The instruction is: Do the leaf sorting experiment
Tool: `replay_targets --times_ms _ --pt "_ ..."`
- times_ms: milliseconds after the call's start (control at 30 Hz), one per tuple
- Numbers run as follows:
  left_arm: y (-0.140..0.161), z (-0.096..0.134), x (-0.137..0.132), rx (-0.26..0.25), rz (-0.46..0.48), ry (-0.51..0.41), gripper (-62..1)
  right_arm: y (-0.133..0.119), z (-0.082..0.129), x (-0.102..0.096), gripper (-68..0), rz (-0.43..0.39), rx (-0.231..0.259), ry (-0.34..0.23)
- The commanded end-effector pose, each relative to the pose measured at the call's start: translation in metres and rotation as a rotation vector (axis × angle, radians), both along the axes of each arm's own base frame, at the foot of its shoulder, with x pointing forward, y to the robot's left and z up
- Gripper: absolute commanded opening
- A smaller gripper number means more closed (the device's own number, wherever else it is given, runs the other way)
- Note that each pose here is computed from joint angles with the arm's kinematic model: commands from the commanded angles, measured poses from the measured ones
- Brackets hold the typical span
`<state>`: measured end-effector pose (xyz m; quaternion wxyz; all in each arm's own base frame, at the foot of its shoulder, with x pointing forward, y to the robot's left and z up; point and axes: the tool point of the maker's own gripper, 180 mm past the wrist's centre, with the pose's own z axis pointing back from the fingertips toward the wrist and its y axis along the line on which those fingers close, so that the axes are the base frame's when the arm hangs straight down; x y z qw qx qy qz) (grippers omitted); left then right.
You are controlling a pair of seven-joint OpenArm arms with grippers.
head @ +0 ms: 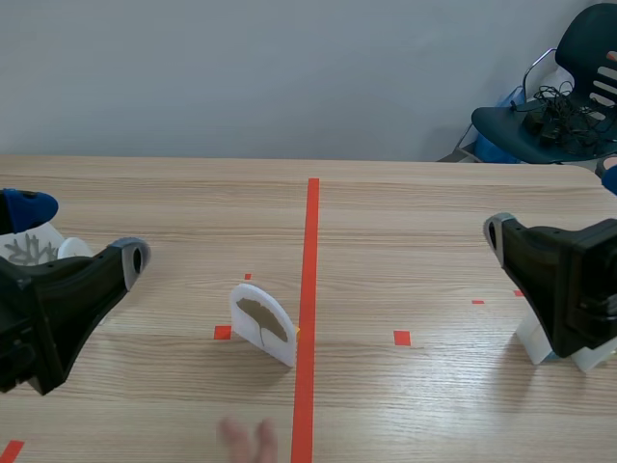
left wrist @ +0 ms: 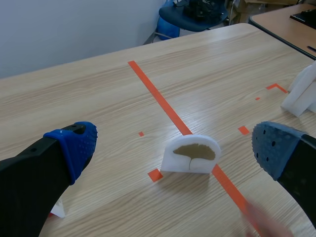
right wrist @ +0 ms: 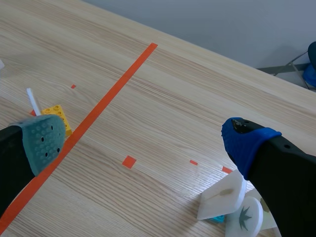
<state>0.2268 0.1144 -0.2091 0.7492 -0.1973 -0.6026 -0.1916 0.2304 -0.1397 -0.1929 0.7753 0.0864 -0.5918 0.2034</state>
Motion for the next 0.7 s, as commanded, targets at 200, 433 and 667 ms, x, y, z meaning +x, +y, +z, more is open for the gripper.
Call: replay_targets --times_ms 200,433,667 --pt "-0.002 0.006 0.002 -0.023 0.000 -0.023 1.4 0.045 -0.015 0.005 0.4 0.114 0.052 0.011" --pt "-0.002 0.006 0.002 -0.023 0.000 -0.023 1.4 0.083 -0.070 0.017 0.4 0.198 0.097 0.083" --pt "-0.002 0.006 0.002 -0.023 0.000 -0.023 1.4 0.140 -0.117 0.025 0.4 0.305 0.118 0.129"
